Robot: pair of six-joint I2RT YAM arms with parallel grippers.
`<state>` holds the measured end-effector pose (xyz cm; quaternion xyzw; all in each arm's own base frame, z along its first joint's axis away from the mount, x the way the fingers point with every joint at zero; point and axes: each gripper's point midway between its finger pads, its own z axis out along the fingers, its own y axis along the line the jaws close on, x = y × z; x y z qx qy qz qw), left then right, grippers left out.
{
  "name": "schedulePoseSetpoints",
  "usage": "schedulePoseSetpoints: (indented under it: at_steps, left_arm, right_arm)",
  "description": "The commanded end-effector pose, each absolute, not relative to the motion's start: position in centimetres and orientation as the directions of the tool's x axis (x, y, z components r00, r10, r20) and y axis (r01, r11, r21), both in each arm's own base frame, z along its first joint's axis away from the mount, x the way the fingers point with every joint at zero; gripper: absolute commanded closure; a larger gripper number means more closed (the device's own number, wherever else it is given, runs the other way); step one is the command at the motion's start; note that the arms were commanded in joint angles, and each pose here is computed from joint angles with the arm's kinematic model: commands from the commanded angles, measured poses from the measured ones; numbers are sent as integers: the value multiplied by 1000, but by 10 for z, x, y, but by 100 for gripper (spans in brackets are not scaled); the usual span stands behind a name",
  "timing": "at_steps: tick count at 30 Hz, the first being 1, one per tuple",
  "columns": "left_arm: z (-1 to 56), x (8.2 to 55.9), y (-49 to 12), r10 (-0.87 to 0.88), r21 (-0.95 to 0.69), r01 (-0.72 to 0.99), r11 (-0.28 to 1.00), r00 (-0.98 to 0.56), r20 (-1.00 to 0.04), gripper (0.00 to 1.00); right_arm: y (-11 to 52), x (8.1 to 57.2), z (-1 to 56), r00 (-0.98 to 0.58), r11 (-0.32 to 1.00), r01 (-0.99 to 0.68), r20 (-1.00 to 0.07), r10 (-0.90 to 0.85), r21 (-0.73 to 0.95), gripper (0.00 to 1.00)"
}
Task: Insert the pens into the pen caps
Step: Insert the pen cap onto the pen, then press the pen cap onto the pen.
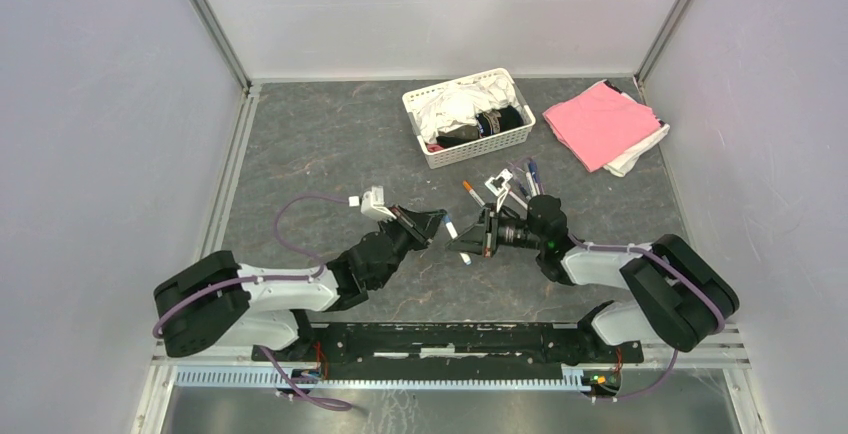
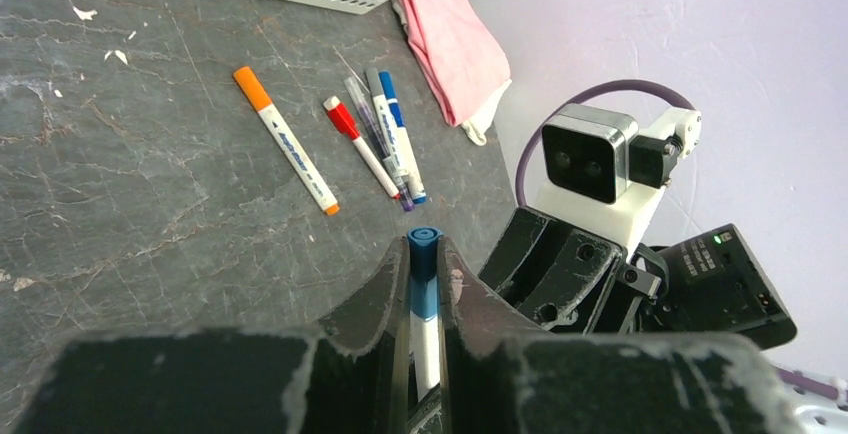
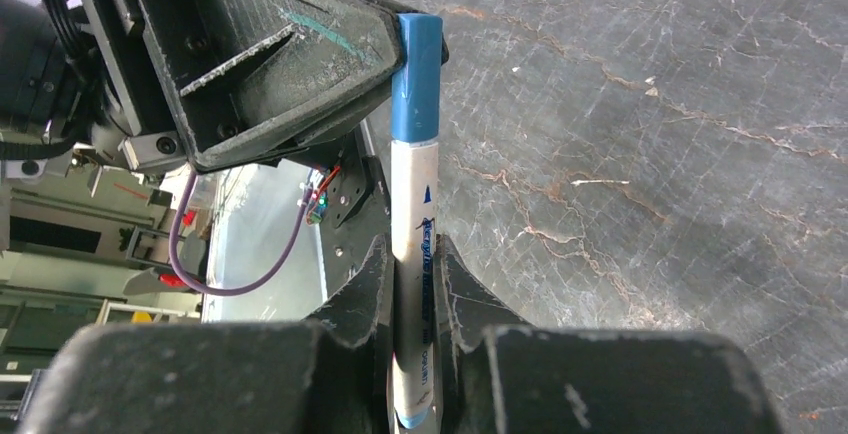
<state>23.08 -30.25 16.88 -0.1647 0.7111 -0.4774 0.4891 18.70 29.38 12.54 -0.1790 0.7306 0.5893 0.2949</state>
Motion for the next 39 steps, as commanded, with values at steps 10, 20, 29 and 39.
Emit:
schedulePoseSetpoints:
  at_steps: [10, 20, 29, 39]
  left_arm:
    - [202, 208, -329, -676, -827, 364, 429, -479, -561, 91]
    - [222, 203, -317, -660, -808, 379, 450, -468, -588, 49]
    - [252, 186, -296, -540, -678, 513, 527, -413, -733, 6]
    - [298, 189, -307, -503, -572, 657, 492, -322, -802, 1]
  right_arm:
    - [284, 211, 171, -576, 234, -759, -794, 196, 608, 100]
    - [284, 203, 191, -483, 188, -836, -854, 193, 516, 100]
    - [286, 185, 213, -352, 60, -930, -925, 141, 363, 100]
    - [285, 158, 226, -265, -105, -961, -960, 87, 256, 100]
